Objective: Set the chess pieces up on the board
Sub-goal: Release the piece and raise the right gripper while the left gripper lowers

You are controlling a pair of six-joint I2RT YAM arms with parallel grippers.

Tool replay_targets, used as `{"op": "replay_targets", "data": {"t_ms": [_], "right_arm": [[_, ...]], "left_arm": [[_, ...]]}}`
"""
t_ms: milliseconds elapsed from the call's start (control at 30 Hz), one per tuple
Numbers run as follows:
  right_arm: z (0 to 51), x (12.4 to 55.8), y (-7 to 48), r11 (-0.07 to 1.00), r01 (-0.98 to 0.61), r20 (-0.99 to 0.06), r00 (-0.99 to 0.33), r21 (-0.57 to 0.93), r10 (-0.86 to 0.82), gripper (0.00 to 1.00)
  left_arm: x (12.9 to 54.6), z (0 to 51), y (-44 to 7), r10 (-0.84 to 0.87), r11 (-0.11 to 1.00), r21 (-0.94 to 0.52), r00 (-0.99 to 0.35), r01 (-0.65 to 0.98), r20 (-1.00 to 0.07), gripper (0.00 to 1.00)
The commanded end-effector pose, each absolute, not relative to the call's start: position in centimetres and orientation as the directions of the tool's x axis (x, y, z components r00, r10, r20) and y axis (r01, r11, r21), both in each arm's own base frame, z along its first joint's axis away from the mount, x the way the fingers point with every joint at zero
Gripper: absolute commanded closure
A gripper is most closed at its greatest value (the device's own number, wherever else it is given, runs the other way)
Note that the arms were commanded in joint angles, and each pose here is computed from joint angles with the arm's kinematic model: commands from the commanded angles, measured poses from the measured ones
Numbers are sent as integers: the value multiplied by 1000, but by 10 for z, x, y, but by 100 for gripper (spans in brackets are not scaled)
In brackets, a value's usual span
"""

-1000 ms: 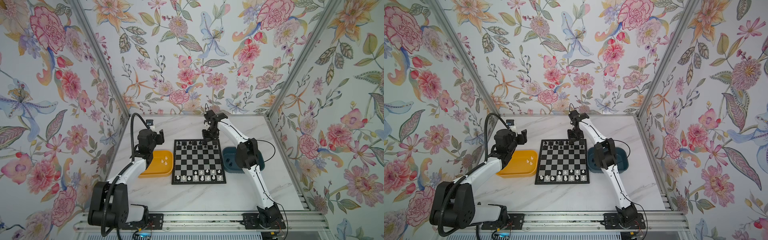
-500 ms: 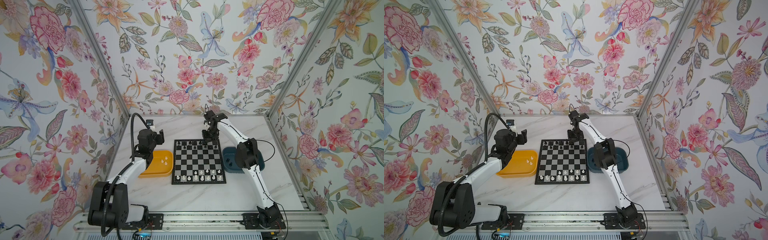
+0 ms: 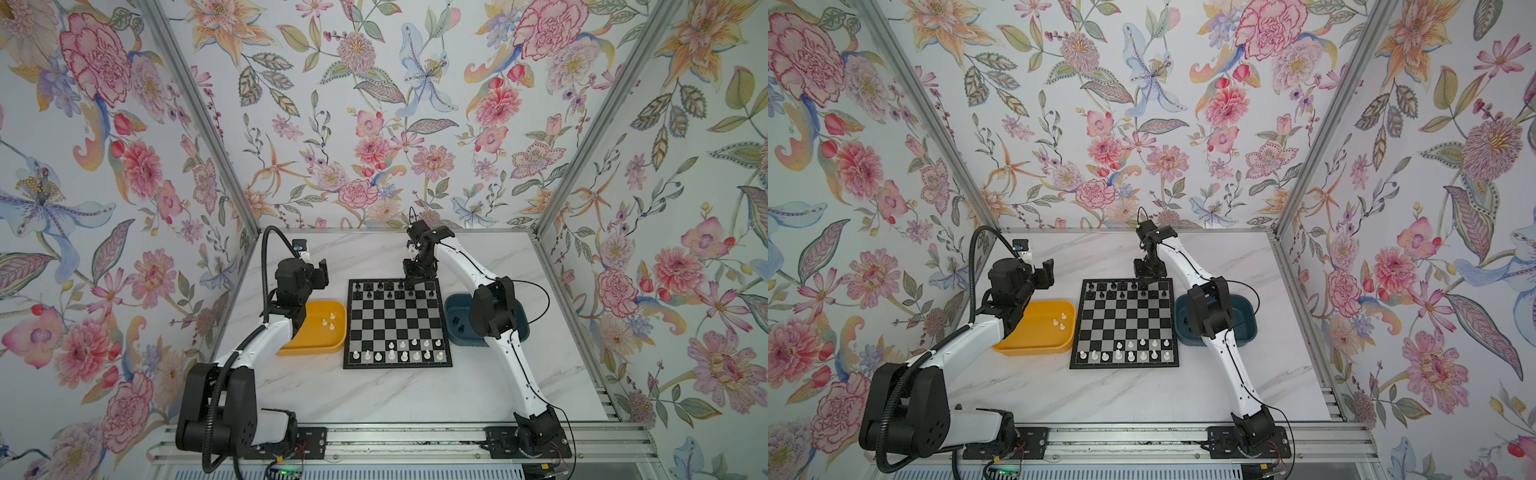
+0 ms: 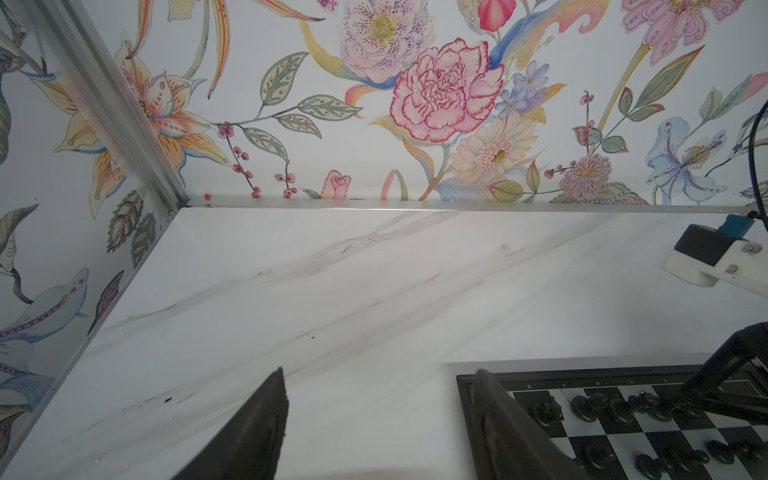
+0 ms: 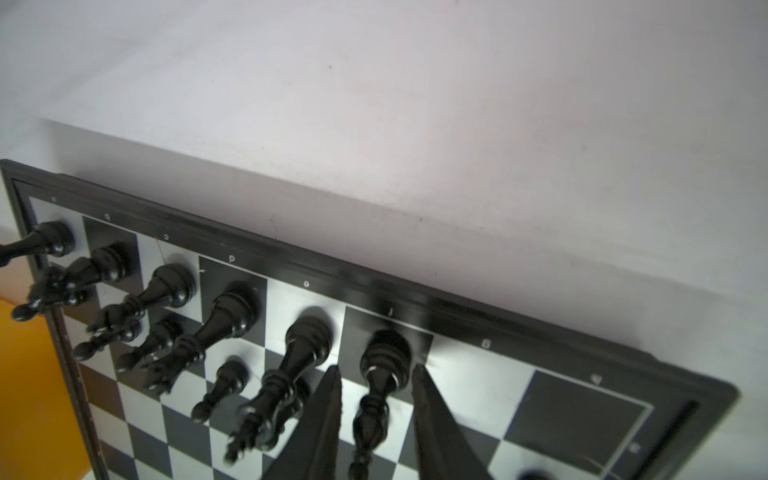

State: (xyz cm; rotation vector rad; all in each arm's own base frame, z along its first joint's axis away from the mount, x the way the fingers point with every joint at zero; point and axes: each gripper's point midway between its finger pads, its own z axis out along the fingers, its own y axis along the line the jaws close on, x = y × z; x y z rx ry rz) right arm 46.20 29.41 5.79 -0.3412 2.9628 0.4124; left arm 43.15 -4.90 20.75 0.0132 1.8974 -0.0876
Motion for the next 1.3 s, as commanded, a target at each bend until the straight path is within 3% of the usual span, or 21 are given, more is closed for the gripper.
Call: {"op": "replay_targets", "data": {"t_ms": [0,433,733,1033,1267], "right_arm": [[100,464,294,930,-263,-232,-951,255,-206,68],[191,464,245,958,-241,-397,-903,156,-163,65],[214,452,211,970,-224,-468,-870,90,-157,65],[220,434,169,953,-157,-595,-803,260,30,65],[201,423,152,948,-115,-569,-818,298,80,67]], "left_arm": [[430,209,-50,-16,998,-35,-317,53,-948,29],[428,224,-49,-33,998,-49,-316,43,-948,29],[413,235,-48,-24,999,-39,-454,23,-890,32],[377,200,-40,-8,1000,-4,-703,-7,-711,32],[341,125,-38,17,1000,31,-895,4,-446,39]]}}
